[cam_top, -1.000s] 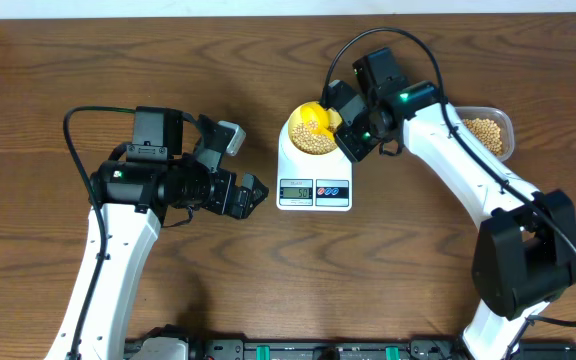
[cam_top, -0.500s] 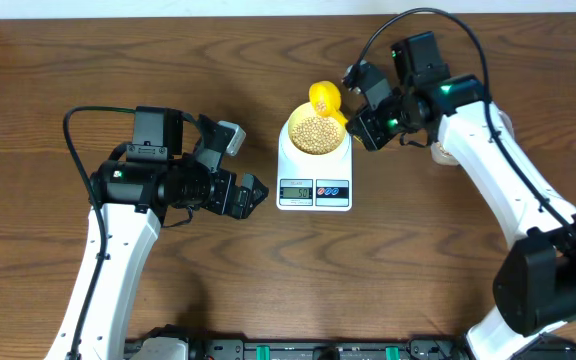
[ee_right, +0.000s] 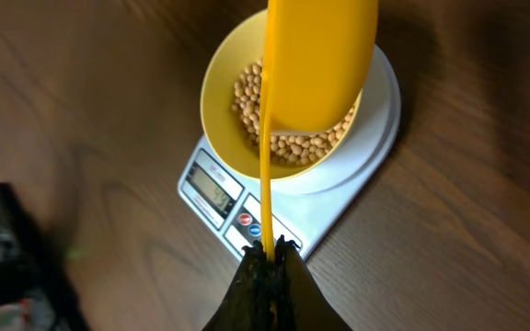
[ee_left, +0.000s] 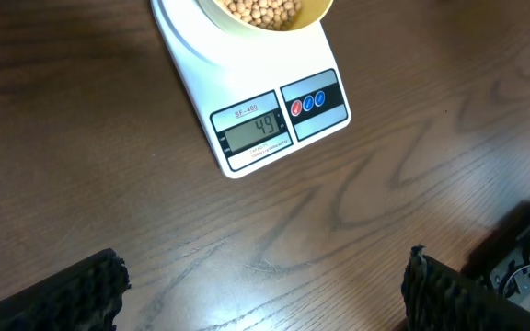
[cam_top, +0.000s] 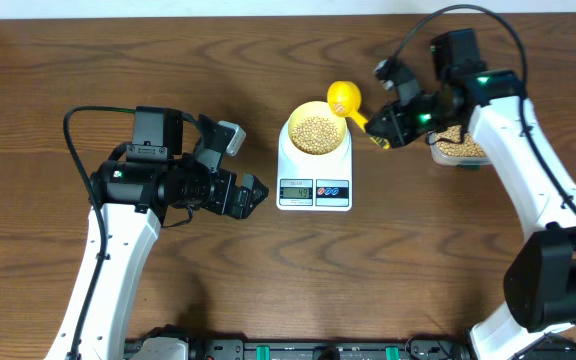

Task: Scoop item into bowl and weigh 50g on scale

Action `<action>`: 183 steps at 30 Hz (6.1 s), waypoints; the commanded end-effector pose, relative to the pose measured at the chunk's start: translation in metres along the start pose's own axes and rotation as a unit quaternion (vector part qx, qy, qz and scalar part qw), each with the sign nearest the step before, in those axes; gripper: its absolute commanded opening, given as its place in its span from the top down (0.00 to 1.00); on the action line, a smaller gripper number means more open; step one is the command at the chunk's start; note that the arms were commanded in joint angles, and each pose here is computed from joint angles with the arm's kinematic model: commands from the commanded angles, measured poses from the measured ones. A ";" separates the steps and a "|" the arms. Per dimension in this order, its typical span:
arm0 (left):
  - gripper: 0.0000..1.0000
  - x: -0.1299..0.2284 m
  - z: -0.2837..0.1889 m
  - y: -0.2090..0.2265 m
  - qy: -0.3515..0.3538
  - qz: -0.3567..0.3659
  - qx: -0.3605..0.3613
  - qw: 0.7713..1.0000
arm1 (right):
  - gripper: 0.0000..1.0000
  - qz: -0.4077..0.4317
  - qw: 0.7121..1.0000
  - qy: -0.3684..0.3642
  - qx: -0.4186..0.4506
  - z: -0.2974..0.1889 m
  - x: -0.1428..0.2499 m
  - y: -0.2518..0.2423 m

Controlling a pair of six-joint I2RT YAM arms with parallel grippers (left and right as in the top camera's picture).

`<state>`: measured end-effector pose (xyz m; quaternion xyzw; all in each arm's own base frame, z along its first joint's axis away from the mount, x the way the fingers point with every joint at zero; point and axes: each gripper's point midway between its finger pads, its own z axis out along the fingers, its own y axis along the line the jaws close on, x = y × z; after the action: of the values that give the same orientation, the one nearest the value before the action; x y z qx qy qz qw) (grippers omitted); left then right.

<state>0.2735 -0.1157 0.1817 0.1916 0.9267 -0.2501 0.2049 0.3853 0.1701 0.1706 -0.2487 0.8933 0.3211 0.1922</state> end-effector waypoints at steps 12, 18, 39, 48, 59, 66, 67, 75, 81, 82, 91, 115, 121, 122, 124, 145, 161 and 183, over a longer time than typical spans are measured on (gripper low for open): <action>0.02 0.003 0.001 0.004 0.005 -0.002 -0.004 1.000 | 0.99 0.115 0.991 -0.059 -0.019 -0.083 0.016 -0.038; 0.02 0.003 0.001 0.004 0.005 -0.002 -0.004 1.000 | 0.99 0.141 0.984 -0.107 0.021 -0.129 0.022 -0.062; 0.02 0.003 0.001 0.004 0.005 -0.002 -0.004 1.000 | 0.99 0.126 0.982 -0.142 -0.013 -0.141 0.010 -0.046; 0.02 0.003 0.001 0.003 0.005 -0.002 -0.004 1.000 | 0.99 0.011 0.991 -0.124 -0.056 -0.096 -0.022 0.009; 0.02 0.003 0.001 0.004 0.005 -0.002 -0.004 1.000 | 0.99 -0.081 0.994 -0.064 -0.032 -0.041 -0.026 0.057; 0.02 0.003 0.001 0.004 0.005 -0.002 -0.004 1.000 | 0.99 -0.102 0.994 -0.045 0.005 -0.024 -0.025 0.056; 0.02 0.003 0.001 0.004 0.005 -0.002 -0.004 1.000 | 0.99 -0.102 0.994 -0.043 0.006 -0.021 -0.024 0.055; 0.02 0.003 0.001 0.004 0.005 -0.002 -0.004 1.000 | 0.99 -0.101 0.994 -0.032 0.001 -0.009 -0.023 0.053; 0.02 0.003 0.001 0.004 0.005 -0.002 -0.004 1.000 | 0.99 -0.100 0.994 -0.032 0.002 -0.008 -0.023 0.052; 0.02 0.003 0.001 0.004 0.005 -0.002 -0.004 1.000 | 0.99 -0.101 0.994 -0.032 0.002 -0.008 -0.023 0.052; 0.02 0.003 0.001 0.004 0.005 -0.002 -0.004 1.000 | 0.99 -0.100 0.994 -0.028 0.018 -0.008 -0.022 0.046; 0.02 0.003 0.001 0.004 0.005 -0.002 -0.004 1.000 | 0.99 -0.074 0.996 -0.024 0.032 -0.010 -0.020 0.040; 0.02 0.003 0.001 0.004 0.005 -0.002 -0.004 1.000 | 0.99 -0.073 0.997 -0.023 0.031 -0.010 -0.019 0.040; 0.02 0.003 0.001 0.004 0.005 -0.002 -0.004 1.000 | 0.99 -0.072 0.997 -0.022 0.031 -0.010 -0.019 0.040; 0.03 0.003 0.001 0.004 0.005 -0.002 -0.004 1.000 | 0.99 -0.072 0.997 -0.021 0.031 -0.010 -0.018 0.040; 0.02 0.003 0.001 0.004 0.005 -0.002 -0.004 1.000 | 0.99 -0.138 0.986 0.007 0.094 -0.005 -0.013 0.028; 0.02 0.003 0.001 0.003 0.005 -0.002 -0.004 1.000 | 0.99 -0.197 0.970 0.019 0.138 0.001 -0.017 0.027; 0.02 0.003 0.001 0.004 0.005 -0.002 -0.004 1.000 | 0.99 -0.166 0.980 0.003 0.110 0.007 -0.021 0.042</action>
<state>0.2735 -0.1157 0.1817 0.1916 0.9267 -0.2501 0.2049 0.3828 0.1984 0.1891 -0.3860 0.8707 0.1455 0.2677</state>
